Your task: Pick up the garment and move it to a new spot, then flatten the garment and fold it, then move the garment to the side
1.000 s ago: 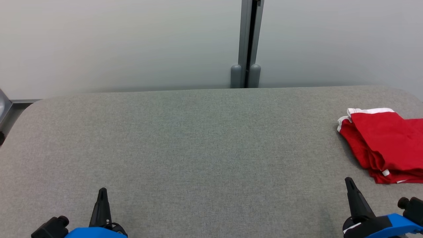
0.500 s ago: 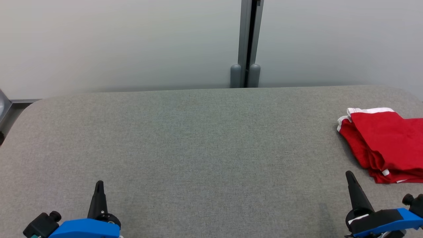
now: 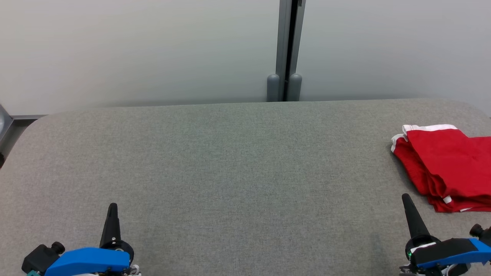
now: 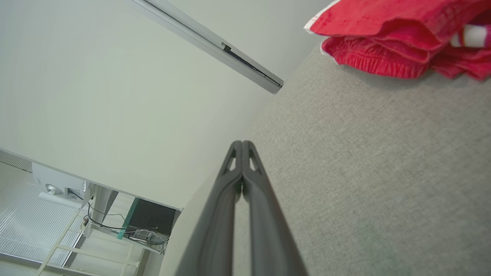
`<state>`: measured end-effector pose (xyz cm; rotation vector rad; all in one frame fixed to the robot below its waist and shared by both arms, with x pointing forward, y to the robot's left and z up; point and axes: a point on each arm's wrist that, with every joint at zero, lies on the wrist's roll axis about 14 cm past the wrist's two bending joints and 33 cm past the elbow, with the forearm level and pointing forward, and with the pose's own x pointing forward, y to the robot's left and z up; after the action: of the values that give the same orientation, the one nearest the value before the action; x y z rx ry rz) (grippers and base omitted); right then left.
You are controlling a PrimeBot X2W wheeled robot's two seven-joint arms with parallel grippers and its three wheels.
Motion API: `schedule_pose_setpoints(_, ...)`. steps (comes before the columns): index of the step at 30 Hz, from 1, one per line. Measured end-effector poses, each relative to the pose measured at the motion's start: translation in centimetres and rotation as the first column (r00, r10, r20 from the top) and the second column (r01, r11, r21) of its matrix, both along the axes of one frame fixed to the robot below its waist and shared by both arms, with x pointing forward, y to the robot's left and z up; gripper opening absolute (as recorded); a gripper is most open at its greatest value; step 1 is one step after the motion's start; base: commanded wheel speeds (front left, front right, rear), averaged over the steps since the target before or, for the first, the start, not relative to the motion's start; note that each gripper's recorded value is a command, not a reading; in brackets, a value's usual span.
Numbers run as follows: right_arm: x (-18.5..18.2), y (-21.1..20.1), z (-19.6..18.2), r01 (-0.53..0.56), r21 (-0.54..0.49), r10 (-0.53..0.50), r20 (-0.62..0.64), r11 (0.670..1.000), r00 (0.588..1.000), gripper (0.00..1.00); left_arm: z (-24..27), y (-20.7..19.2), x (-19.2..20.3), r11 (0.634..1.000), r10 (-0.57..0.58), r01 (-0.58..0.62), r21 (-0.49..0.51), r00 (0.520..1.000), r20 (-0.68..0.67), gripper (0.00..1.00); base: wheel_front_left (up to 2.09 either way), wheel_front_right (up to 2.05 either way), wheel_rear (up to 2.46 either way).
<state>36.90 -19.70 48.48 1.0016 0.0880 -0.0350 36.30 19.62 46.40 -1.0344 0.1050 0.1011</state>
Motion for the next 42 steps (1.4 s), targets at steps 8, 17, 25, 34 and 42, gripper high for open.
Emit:
schedule_pose_setpoints(8,0.4,0.0,0.3,0.007,0.083,-0.008,0.011,0.997,1.000,0.00,0.4,0.0,0.3,0.997,0.006,-0.006,-0.080,1.000,0.010,0.00,0.00,0.00,0.00)
schedule_pose_setpoints(17,0.6,-0.1,0.5,0.014,0.173,-0.017,0.018,0.985,1.000,0.00,0.9,0.2,0.7,0.987,0.015,-0.010,-0.162,1.000,0.025,0.00,0.00,0.00,0.00)
schedule_pose_setpoints(25,0.8,-0.1,0.8,0.016,0.245,-0.023,0.027,0.969,0.999,0.00,1.4,0.2,1.0,0.973,0.020,-0.010,-0.231,0.999,0.040,0.00,0.00,0.00,0.00)
schedule_pose_setpoints(34,1.1,-0.1,1.1,0.018,0.318,-0.031,0.034,0.948,0.999,0.00,1.9,0.2,1.4,0.953,0.024,-0.006,-0.302,0.998,0.056,0.00,0.00,0.00,0.00)
schedule_pose_setpoints(42,1.3,-0.1,1.3,0.019,0.378,-0.036,0.040,0.926,0.999,0.00,2.5,0.2,1.7,0.934,0.026,0.002,-0.358,0.997,0.072,0.00,0.00,0.00,0.00)
